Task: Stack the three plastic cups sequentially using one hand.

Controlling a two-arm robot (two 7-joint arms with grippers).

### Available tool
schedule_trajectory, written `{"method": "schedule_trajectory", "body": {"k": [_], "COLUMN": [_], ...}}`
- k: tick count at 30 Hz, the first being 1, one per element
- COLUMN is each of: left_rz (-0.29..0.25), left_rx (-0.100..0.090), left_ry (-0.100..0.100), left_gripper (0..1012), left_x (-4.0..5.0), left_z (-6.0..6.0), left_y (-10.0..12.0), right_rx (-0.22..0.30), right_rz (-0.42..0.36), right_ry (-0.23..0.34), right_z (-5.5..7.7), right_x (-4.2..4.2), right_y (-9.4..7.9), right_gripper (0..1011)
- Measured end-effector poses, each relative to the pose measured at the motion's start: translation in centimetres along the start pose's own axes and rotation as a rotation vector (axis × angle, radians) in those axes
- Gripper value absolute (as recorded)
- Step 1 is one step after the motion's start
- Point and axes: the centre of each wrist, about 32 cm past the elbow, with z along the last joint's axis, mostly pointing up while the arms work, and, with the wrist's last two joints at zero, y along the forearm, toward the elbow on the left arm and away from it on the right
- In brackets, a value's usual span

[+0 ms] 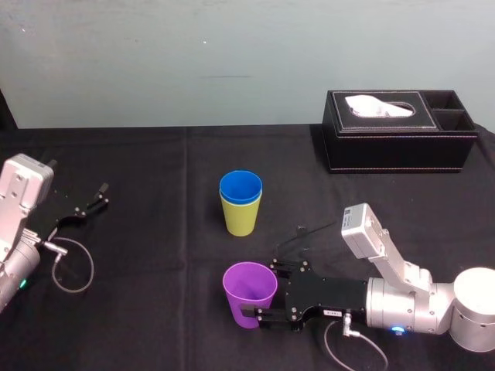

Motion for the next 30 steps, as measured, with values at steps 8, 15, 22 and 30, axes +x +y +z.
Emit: {"method": "schedule_trajectory", "body": {"k": [8, 15, 22, 30], "left_rz": [0.0, 0.0, 0.0, 0.0], "left_rx": [0.0, 0.0, 0.0, 0.0], "left_ry": [0.0, 0.0, 0.0, 0.0], "left_gripper": [1010, 1010, 1010, 1010], "left_x": [0.0, 0.0, 0.0, 0.0], "left_z": [0.0, 0.0, 0.0, 0.0], "left_y": [0.0, 0.0, 0.0, 0.0], "right_rx": [0.0, -0.022, -0.028, 0.003], "right_rz": [0.0, -0.024, -0.045, -0.064], "right_ry": [0.0, 0.004, 0.022, 0.027], "right_z": [0.0, 0.7, 2.5, 5.1], "right_x": [0.0, -0.48, -0.58, -0.05], "right_y": [0.0, 0.1, -0.6, -1.8], "right_gripper": [723, 723, 723, 723]}}
